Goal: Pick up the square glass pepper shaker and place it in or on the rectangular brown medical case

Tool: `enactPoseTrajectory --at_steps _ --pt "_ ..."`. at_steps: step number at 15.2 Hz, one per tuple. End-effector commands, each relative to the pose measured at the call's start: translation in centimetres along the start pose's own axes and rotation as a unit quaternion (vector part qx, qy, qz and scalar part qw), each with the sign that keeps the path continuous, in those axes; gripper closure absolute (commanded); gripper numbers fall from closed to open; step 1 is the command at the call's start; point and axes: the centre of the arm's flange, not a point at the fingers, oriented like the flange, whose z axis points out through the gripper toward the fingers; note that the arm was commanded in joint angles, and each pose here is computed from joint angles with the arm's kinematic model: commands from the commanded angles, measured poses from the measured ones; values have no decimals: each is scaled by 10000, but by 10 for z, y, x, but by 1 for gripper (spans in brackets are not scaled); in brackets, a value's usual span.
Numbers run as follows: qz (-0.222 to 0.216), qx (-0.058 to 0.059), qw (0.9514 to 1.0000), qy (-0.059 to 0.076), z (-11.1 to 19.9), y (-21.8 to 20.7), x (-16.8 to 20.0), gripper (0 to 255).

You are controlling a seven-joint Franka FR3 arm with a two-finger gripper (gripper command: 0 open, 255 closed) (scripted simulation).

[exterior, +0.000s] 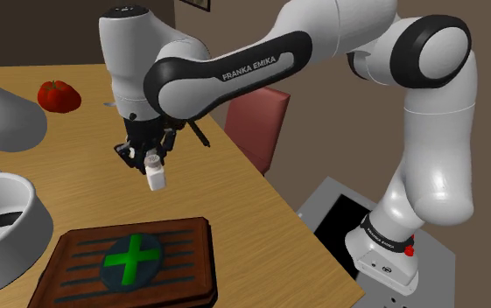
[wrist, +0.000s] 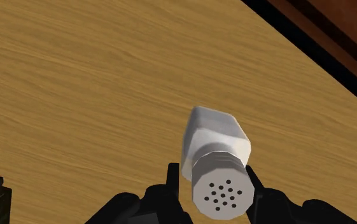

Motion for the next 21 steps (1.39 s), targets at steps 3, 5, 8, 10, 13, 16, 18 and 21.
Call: enactPoseTrajectory --at_steps 3,5,8,10,13,16,18,21 --pt "0 -1 10000 -3 -22 2 1 255" --pt "0 -1 10000 -3 -32 2 2 255" --pt "0 -1 10000 -3 -48 2 4 255" --pt "0 -1 10000 -3 -59 3 5 255" --pt "0 -1 10000 -3 -74 3 6 255" --pt "0 -1 10000 -3 -90 4 8 255" --pt "0 -1 10000 -3 -101 4 8 255" --pt "0 -1 10000 -3 -108 -13 -11 255"
